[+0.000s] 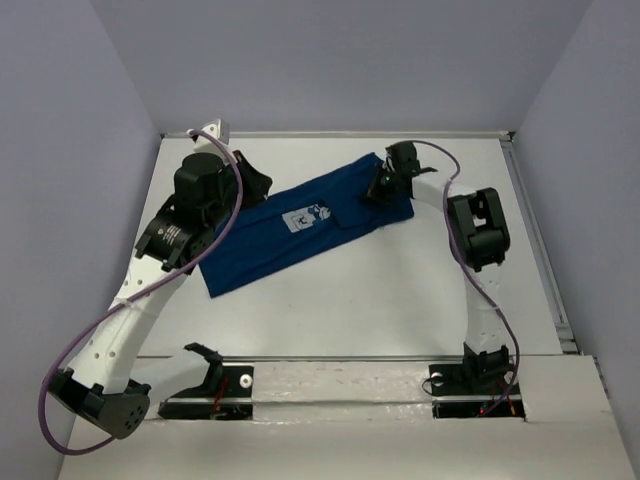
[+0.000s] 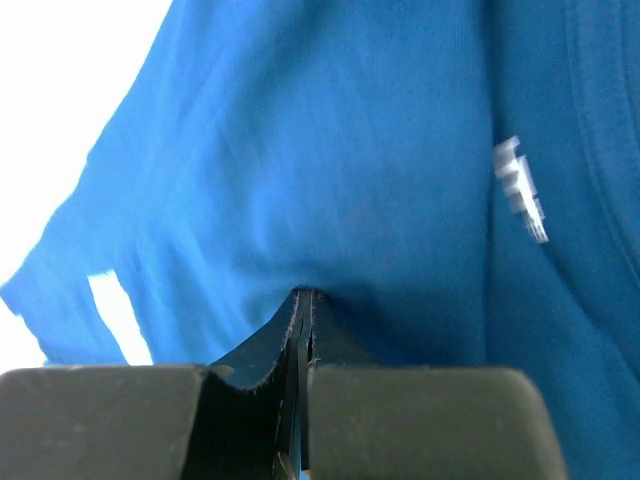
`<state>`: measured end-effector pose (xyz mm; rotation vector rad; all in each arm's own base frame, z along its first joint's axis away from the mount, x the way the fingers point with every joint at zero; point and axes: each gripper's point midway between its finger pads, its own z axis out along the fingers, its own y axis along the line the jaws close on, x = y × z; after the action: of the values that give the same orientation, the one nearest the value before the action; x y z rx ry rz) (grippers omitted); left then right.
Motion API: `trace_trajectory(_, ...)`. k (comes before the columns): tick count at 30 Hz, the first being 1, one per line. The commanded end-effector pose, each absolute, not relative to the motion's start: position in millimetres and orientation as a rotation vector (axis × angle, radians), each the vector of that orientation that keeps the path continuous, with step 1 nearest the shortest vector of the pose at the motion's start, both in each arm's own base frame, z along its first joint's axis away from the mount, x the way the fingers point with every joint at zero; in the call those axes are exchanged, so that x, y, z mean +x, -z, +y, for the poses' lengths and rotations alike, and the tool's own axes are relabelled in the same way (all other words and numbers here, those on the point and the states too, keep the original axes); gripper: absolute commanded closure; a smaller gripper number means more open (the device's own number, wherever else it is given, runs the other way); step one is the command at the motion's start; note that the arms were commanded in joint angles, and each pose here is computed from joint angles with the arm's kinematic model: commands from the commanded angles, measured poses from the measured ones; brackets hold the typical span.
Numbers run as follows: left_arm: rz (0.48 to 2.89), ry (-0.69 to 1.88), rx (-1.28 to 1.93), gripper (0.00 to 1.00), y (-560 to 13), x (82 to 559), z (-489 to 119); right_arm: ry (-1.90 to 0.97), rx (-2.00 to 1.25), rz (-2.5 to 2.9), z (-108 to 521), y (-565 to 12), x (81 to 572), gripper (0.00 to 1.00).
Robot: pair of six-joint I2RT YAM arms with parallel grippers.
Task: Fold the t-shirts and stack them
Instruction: Fold the tshirt
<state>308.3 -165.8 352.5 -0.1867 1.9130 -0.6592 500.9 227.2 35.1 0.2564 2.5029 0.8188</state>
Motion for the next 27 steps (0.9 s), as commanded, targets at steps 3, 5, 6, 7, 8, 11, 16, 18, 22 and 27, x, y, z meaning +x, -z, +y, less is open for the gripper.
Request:
trace_trajectory(3, 1.962, 0.551, -0.214, 0.90, -349, 299, -145, -1.167, 0.219, 2.170, 326, -123, 625, 0.98)
trace_trajectory(5, 1.955, 0.544, -0.205, 0.90, -356, 298, -143, -1.249, 0.212, 2.018, 333, -181, 638, 0.60)
trace_trajectory(6, 1.957, 0.537, -0.192, 0.89, -357, 298, -143, -1.296, 0.168, 1.895, 334, -234, 636, 0.45)
trace_trajectory(7, 1.952, 0.533, -0.190, 0.89, -359, 298, -142, -1.318, 0.158, 1.841, 333, -257, 632, 0.31)
trace_trajectory(8, 1.937, 0.538, -0.184, 0.89, -365, 298, -142, -1.327, 0.151, 1.802, 330, -276, 624, 0.09)
trace_trajectory(11, 1.904, 0.548, -0.168, 0.88, -378, 301, -142, -1.295, 0.058, 1.750, 315, -321, 579, 0.00)
trace_trajectory(16, 1.859, 0.561, -0.156, 0.89, -399, 307, -141, -1.273, -0.002, 1.924, 328, -268, 456, 0.85)
trace_trajectory(18, 1.824, 0.589, -0.166, 0.92, -413, 310, -141, -1.275, 0.016, 1.986, 343, -240, 415, 1.00)
trace_trajectory(22, 1.738, 0.655, -0.189, 0.95, -438, 312, -138, -1.271, 0.152, 2.142, 353, -176, 344, 0.91)
trace_trajectory(27, 1.725, 0.762, -0.107, 0.95, -443, 305, -155, -1.227, 0.261, 2.315, 371, -120, 307, 0.33)
